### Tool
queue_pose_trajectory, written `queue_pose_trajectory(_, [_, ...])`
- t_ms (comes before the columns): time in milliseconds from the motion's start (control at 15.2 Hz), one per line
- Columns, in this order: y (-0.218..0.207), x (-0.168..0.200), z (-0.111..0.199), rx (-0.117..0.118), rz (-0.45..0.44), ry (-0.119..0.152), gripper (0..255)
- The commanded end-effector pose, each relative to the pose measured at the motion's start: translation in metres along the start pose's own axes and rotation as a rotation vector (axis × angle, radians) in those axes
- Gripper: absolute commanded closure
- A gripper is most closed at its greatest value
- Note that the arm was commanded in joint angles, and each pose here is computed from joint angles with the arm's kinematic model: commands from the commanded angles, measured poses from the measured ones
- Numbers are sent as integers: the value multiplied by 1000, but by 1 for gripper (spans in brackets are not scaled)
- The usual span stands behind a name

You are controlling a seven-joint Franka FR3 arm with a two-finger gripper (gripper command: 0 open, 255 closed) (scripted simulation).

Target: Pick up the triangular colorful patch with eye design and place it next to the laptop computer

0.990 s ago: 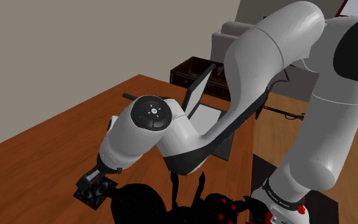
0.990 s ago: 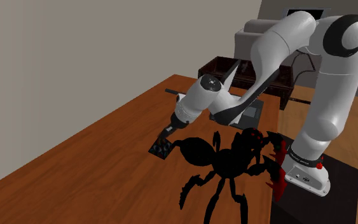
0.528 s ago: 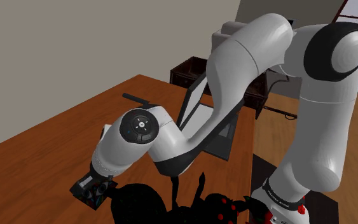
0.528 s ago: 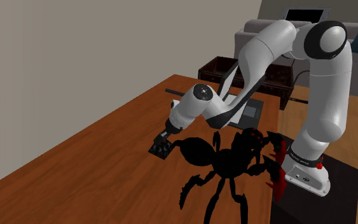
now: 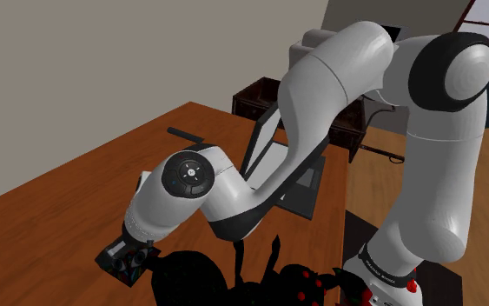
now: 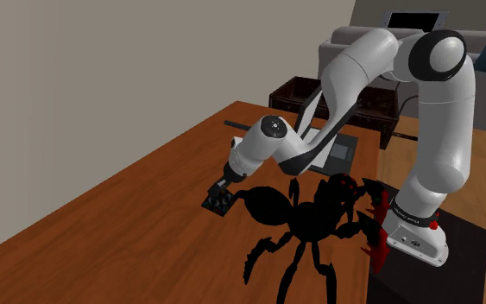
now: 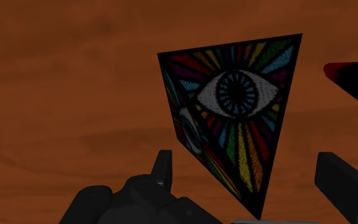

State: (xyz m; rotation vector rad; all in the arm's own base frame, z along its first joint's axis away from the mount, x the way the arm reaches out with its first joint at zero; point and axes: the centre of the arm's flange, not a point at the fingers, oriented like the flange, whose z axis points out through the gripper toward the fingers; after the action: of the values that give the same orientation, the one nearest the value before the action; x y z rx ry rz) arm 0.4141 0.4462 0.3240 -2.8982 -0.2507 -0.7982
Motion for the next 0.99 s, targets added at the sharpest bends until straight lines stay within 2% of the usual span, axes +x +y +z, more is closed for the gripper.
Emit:
queue_pose_trajectory(0, [0,0,0,0,0,0,255])
queue_pose_trajectory(594, [0,0,0,0,0,0,255])
queue_pose_trajectory(924, [-2,14,-22,0,0,0,255])
